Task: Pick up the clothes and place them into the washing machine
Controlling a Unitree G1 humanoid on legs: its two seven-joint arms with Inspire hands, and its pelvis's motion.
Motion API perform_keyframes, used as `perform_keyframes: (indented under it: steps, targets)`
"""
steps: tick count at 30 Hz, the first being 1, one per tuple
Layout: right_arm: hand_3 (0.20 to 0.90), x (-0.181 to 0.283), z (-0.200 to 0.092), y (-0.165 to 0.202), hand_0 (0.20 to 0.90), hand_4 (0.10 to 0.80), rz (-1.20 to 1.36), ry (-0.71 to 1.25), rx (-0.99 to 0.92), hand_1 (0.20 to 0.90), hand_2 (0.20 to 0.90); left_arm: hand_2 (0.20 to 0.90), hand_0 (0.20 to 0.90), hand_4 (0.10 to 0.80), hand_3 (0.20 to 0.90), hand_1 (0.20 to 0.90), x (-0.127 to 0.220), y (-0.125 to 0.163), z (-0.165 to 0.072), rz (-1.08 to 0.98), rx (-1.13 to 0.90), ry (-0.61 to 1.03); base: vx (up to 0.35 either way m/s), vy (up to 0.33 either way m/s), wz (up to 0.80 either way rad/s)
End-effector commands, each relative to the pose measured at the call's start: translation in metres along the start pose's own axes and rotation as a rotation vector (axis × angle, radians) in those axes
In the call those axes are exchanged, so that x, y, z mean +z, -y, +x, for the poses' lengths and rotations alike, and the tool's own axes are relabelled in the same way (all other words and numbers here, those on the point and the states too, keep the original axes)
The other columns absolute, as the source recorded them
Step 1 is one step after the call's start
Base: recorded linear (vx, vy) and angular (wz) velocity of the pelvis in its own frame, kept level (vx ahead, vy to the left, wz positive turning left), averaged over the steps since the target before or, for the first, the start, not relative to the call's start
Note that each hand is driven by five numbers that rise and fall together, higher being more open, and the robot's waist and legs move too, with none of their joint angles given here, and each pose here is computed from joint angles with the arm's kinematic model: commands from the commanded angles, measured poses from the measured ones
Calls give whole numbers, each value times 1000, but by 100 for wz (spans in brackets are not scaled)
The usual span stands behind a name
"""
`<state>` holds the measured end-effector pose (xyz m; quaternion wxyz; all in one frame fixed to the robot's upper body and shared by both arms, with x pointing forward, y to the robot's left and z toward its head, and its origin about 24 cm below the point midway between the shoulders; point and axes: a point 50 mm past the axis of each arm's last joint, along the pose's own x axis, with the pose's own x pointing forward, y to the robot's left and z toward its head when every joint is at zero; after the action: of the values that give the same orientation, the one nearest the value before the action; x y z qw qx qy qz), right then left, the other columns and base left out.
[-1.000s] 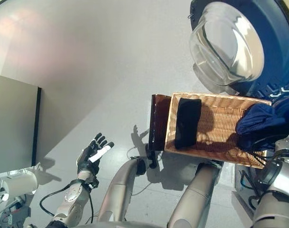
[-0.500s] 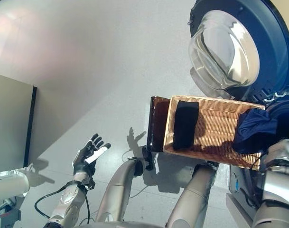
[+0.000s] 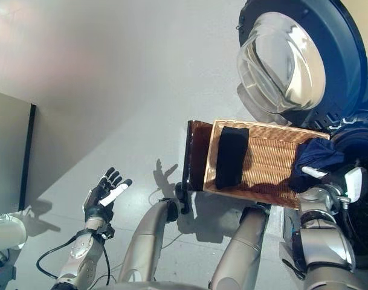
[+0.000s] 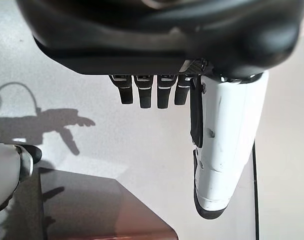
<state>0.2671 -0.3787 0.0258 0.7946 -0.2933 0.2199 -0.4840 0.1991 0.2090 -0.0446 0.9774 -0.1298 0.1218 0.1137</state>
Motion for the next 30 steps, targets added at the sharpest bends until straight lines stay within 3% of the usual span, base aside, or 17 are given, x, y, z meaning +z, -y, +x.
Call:
perform_keyframes:
  steps: [1,10,20,23,30]
  targets:
    - [900,1,13,24,900,800,-142,68,-119,900,900,900,900,800,900,900,34,-23,3,10,93,189,0,0,0]
    - [900,-17,25,49,900,800,-529,31,-114,900,900,900,900,800,900,900,43,-17,2,20,8,209,0,0,0]
    - [900,-12,33,64,900,800,-692,45,-104,900,900,900,900,800,900,900,48,-13,0,17,-30,219,13,-3,5]
    - [200,-8,33,62,200,300,-712,58,-101,200,200,900,900,800,900,900,51,-12,2,22,-32,233,3,2,-1]
    - [200,-11,32,60,200,300,-730,33,-88,200,200,900,900,800,900,900,52,-13,0,21,-24,234,17,-1,1]
